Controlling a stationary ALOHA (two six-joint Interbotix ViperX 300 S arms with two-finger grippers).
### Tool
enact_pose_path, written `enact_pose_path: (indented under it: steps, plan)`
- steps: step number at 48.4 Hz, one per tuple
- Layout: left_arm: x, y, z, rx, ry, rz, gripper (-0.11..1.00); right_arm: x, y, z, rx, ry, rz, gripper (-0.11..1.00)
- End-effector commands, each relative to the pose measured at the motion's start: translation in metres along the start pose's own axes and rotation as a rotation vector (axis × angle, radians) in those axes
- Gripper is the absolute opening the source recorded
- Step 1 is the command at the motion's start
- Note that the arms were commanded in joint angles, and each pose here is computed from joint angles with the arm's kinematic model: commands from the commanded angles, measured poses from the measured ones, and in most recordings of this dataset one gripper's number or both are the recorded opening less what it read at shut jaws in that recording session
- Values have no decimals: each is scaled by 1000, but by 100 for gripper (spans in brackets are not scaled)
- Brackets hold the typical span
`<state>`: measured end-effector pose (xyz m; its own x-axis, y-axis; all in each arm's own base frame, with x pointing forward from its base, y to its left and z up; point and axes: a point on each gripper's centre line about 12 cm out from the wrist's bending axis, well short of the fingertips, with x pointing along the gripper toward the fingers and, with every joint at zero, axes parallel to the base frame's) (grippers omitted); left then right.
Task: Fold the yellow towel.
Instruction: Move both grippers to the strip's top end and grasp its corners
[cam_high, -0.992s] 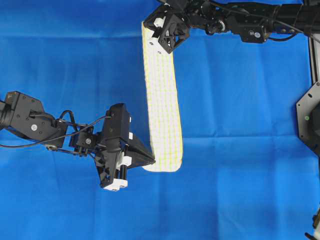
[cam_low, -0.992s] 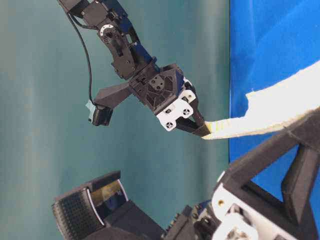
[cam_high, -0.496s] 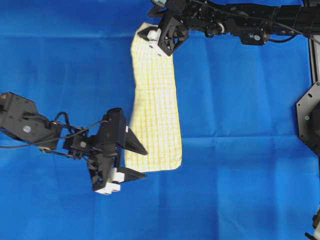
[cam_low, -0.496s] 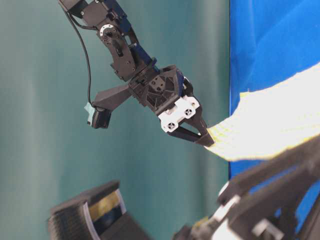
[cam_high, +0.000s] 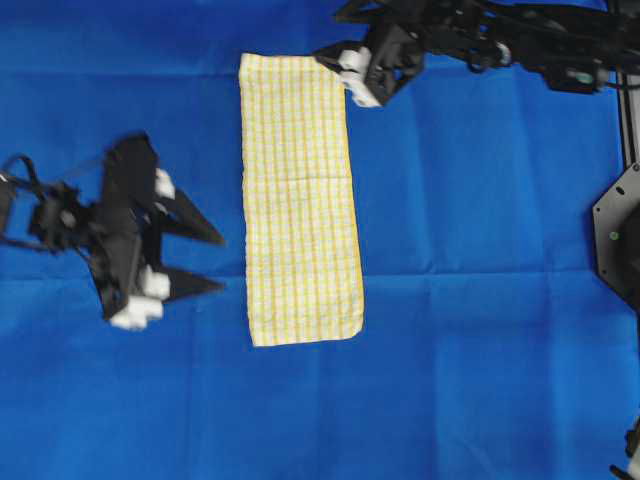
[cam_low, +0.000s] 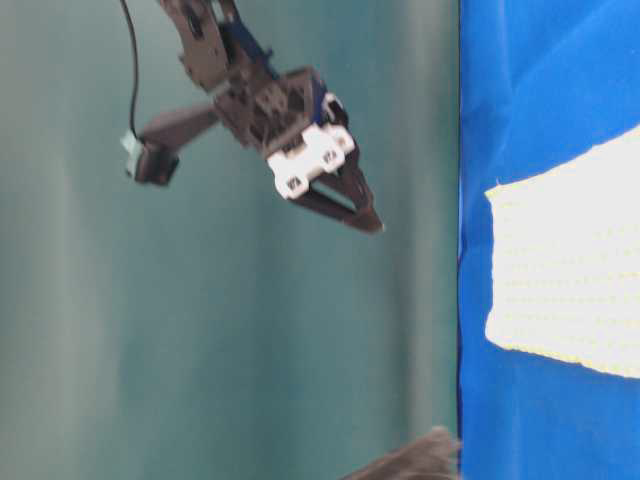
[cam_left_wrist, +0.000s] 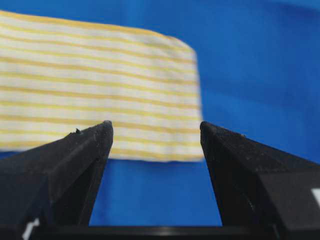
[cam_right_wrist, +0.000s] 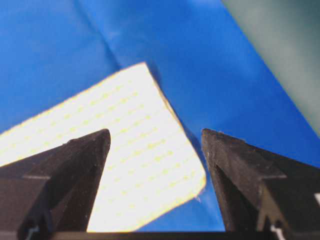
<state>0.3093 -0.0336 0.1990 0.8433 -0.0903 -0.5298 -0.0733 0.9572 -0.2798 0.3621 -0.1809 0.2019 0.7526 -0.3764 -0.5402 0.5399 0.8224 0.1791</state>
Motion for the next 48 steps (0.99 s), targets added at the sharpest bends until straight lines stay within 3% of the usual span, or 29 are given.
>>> enact_pose_path:
  steps: [1,11,26,36,41,48]
  plan:
    - [-14,10,10,-17,-56,20,63,-22,1,7,2,-54,6,74]
    - [-32,29,11,-39,-126,58,67,-53,9,-15,-15,-77,34,74]
    - [-31,40,14,2,-170,85,74,-81,40,-41,-74,-102,133,74]
    - [-25,48,15,0,-162,112,75,-81,40,-38,-78,-115,131,74]
    - [-21,64,16,-14,-161,157,77,-75,36,-33,-69,-131,115,74]
    - [-17,92,26,27,-183,244,84,-59,21,-21,-43,-132,64,74]
